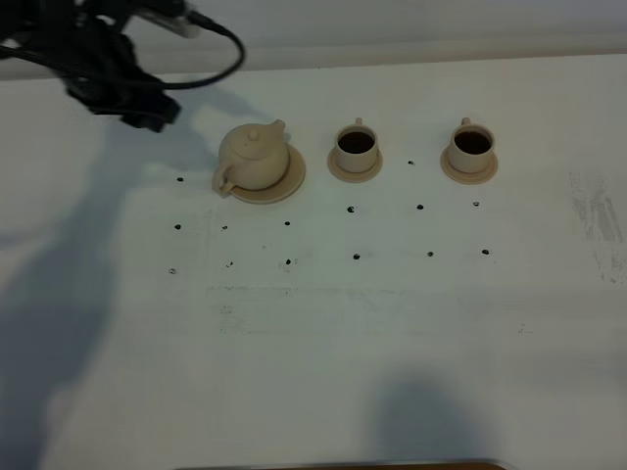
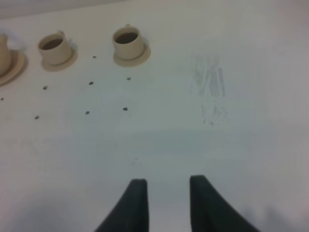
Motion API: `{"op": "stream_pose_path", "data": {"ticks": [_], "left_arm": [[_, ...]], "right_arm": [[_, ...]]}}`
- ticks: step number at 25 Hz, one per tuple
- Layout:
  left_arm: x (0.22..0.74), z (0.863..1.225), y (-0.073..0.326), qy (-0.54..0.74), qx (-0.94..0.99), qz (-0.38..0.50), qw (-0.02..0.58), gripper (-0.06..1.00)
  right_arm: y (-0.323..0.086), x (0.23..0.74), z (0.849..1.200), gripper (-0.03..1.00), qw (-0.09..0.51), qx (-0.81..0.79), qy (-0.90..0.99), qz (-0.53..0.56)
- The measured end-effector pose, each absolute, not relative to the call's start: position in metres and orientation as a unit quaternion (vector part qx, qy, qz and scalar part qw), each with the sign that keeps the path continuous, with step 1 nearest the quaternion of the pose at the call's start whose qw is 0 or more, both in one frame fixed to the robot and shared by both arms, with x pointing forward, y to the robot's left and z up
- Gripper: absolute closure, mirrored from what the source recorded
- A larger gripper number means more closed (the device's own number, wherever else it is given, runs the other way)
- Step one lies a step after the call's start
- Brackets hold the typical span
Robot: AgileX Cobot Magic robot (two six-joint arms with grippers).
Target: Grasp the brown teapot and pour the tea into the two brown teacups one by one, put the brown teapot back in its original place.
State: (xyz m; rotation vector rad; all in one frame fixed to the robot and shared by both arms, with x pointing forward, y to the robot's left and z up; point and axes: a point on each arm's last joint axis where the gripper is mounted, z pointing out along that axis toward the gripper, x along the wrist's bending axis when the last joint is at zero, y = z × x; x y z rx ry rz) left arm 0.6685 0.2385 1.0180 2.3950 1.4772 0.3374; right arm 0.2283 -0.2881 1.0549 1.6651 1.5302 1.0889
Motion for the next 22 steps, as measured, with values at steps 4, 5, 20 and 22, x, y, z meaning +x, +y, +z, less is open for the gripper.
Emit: {"op": "stream_pose_path", "data": {"ticks": [4, 5, 20, 22], "left_arm": [[0.644, 1.036, 0.283, 0.549, 0.817, 0.127, 0.126, 0.46], [0.632, 1.043, 0.292, 0.558, 0.810, 0.132, 0.126, 0.46], [0.406, 1.093, 0.309, 0.631, 0.722, 0.170, 0.228, 0.46], [0.381, 1.090, 0.301, 0.629, 0.713, 0.172, 0.258, 0.46]], "right_arm": [[-0.288, 0.228, 1.055, 0.74, 0.311, 0.630, 0.579, 0.413], [-0.288, 0.228, 1.055, 0.74, 0.311, 0.630, 0.579, 0.413], [-0.288, 0.228, 1.055, 0.74, 0.311, 0.630, 0.579, 0.413], [-0.288, 0.228, 1.055, 0.74, 0.311, 0.630, 0.579, 0.413]]}}
